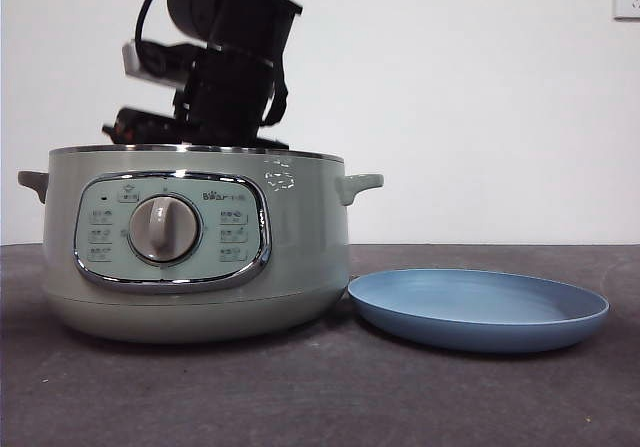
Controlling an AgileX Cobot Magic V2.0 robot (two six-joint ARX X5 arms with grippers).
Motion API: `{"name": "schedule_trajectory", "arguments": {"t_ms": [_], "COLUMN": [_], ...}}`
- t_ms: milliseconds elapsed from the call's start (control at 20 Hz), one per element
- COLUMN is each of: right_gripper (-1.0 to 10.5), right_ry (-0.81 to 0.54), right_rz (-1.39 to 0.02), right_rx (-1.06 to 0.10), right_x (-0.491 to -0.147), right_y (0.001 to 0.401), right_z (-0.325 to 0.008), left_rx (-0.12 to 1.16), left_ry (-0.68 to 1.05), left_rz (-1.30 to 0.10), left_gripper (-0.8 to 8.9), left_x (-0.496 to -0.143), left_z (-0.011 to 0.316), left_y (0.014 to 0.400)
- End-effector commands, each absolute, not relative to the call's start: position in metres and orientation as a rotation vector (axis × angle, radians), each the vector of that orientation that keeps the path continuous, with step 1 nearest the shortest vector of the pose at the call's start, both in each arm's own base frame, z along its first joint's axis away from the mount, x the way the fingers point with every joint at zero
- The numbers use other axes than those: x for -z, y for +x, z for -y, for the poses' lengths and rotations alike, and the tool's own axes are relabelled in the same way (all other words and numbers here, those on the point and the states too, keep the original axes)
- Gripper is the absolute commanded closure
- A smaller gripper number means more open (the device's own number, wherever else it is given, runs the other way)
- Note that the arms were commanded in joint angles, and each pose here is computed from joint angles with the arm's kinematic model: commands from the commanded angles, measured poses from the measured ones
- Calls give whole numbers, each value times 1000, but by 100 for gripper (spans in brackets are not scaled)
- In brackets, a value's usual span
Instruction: Take the pumpkin out from the steamer,put the pumpkin in the blue plate,close the lid
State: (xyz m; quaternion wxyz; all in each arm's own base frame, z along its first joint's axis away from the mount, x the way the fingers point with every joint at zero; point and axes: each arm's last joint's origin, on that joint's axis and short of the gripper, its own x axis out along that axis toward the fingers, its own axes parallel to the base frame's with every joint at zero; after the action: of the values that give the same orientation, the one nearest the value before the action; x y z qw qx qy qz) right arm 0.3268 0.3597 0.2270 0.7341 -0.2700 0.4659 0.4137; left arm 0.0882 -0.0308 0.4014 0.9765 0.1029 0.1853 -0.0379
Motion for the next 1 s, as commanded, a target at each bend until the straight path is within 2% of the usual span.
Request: {"name": "schedule_trajectory", "arguments": {"t_ms": [50, 100, 150, 250, 400, 500, 700, 800, 1000], "right_gripper": [645, 915, 955, 955, 954, 954, 957, 958, 957], "right_ry": [-608, -622, -622, -625, -614, -601, -461, -392, -363], "right_rz": [-1034, -1025, -1021, -996, -988, -1019, -1128, -1127, -1107], "right_rx": [-870, -851, -852, -824, -808, -775, -619, -552, -458], "right_x": [-219, -220, -223, -239, -284, -317, -365, -377, -364], "right_y": [328, 328, 328, 327, 315, 306, 294, 285, 257], "right_z": [-362, -362, -361, -354, -330, -299, -231, -203, -167], "left_rx": [70, 70, 69, 69, 71, 73, 75, 74, 88], "left_ry": [191, 192, 191, 187, 179, 170, 164, 160, 143], "left_rz": [-319, -321, -318, -307, -290, -270, -257, -247, -213], "left_gripper": [822, 822, 822, 822, 822, 822, 822, 822, 822], "left_x": [-408, -408, -408, -410, -411, -413, -415, -416, -419], "left_z": [29, 29, 29, 29, 30, 32, 33, 33, 34], "left_y": [85, 85, 85, 85, 87, 90, 92, 93, 93]}}
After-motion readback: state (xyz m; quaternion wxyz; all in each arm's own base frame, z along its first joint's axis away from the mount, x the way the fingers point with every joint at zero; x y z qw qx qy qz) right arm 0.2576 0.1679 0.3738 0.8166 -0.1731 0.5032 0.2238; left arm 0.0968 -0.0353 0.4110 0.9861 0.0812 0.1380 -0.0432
